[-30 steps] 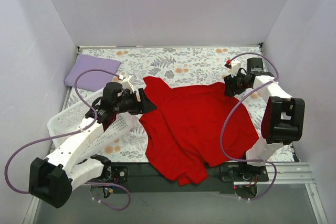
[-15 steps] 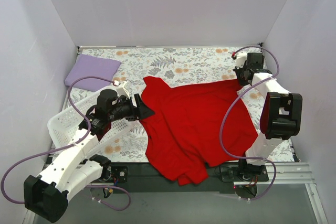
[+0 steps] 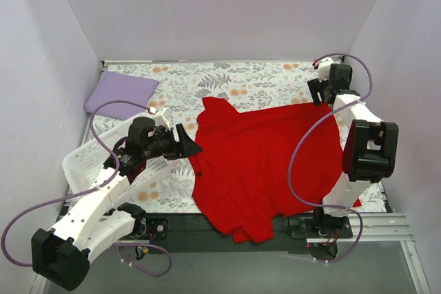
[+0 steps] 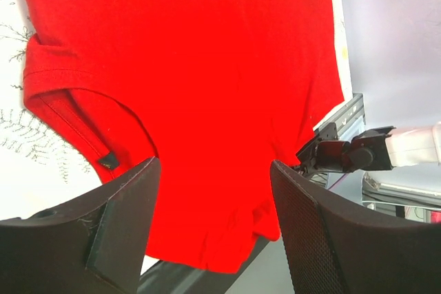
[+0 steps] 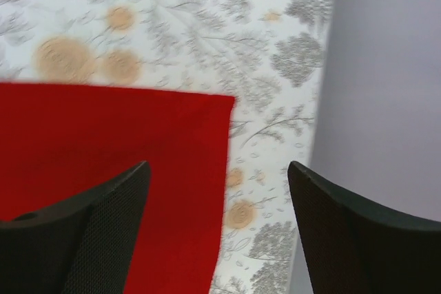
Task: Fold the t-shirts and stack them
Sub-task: Flatten the tshirt out
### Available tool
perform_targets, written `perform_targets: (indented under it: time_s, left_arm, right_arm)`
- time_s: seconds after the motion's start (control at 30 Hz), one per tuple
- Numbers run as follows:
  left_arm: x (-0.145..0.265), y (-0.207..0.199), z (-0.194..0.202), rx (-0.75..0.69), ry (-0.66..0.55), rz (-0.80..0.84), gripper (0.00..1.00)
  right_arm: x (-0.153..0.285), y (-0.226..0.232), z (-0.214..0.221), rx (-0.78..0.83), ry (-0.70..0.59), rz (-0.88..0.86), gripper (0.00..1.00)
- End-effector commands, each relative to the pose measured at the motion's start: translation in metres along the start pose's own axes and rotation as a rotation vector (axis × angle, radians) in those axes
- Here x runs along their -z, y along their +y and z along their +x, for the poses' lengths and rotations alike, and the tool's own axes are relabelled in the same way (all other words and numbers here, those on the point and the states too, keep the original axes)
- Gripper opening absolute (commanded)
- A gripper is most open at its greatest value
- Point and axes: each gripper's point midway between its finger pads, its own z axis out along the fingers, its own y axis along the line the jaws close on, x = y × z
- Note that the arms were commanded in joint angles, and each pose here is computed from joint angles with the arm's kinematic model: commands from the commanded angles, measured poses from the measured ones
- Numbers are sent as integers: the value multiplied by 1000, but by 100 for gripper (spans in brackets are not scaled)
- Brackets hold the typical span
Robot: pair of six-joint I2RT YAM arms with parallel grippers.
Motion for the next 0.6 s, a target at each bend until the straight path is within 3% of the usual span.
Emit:
perform_targets:
  time_s: [0.0,0.07,0.2,0.3,0.37,0.5,0.57]
  left_arm:
    - [1,-8,0,6,7,8,63]
    - [-3,-8,4,8,17,-7,62]
    - [-24,-13,18,-30,69,-67,61]
    - [-43,-22,31,-75,124,-102,61]
    - [-51,-21,32,-90,125,-142,60]
    - [-54,-9,43,-81,123,-223,60]
    - [-48,-3,44,-66,93,-239,59]
  right_arm:
    - [45,44,-2,154,-130,-257,88]
    - [68,68,13,238,-157,-385,91]
    - [160,160,43,326,-261,-953,89]
    - [209,204,67,404,-262,-1188,84]
    - [225,223,88,466,-234,-1250,82]
    - [255,264,113,695,-302,-1341,80]
    - [255,276,124,694,-254,-1332,79]
